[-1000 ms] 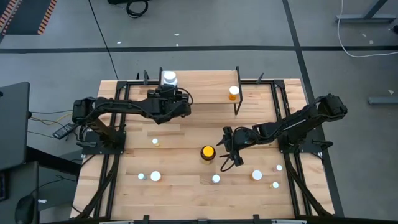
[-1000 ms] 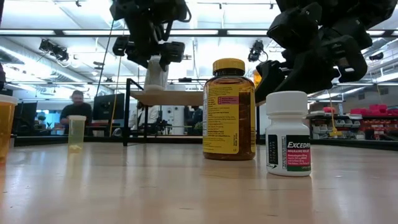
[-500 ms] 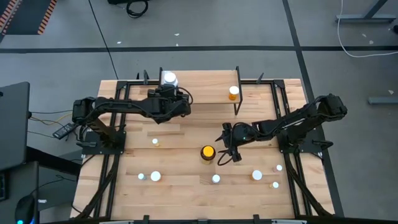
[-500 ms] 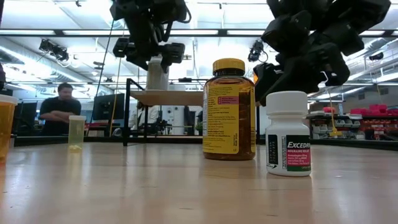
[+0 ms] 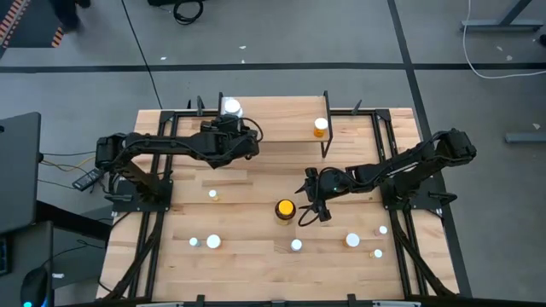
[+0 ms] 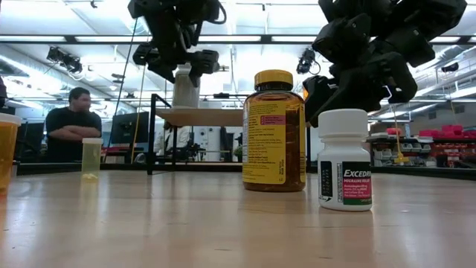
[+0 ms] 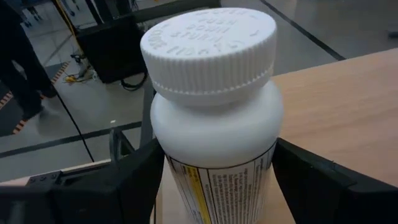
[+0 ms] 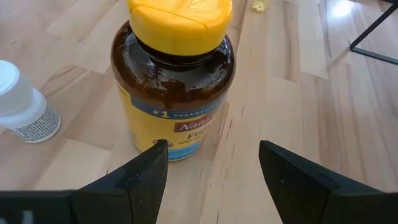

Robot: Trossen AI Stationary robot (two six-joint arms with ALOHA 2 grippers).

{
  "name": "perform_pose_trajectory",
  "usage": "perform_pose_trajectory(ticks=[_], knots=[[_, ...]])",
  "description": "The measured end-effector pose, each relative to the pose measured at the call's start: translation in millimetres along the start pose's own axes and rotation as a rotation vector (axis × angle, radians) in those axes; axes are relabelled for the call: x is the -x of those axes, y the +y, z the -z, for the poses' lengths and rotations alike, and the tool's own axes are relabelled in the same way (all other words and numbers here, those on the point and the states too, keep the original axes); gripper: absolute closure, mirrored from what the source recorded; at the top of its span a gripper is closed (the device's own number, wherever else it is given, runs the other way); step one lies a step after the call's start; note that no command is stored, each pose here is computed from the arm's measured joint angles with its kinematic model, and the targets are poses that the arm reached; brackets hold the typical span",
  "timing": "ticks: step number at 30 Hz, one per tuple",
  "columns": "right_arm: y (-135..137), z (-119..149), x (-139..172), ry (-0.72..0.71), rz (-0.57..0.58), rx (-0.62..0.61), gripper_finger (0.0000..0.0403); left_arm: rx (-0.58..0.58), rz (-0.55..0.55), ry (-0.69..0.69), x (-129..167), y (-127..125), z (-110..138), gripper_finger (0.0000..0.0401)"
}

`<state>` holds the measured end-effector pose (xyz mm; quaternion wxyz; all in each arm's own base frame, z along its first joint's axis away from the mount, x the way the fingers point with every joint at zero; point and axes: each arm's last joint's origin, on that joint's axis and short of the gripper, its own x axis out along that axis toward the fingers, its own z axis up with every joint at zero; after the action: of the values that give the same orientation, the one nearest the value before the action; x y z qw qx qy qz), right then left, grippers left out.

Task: Pick and place medicine bottles onto shelf by color
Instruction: Put the big white medicine bottle on the shelf

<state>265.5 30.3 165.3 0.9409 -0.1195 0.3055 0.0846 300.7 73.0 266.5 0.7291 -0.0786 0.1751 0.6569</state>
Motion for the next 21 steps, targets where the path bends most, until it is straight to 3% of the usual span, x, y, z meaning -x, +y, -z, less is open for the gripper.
perform_pose_trajectory(ticks=[8, 21], knots=[[0.3, 0.5, 0.0, 0.004, -0.008, 0.000, 0.0147, 0.018, 0.078, 0.060, 4.5, 1.2, -7.6, 0.0110], [0.3, 0.6, 0.0, 0.005, -0.008, -0.001, 0.0147, 0.019, 0.061, 0.112, 3.6, 4.0, -0.8, 0.0110]])
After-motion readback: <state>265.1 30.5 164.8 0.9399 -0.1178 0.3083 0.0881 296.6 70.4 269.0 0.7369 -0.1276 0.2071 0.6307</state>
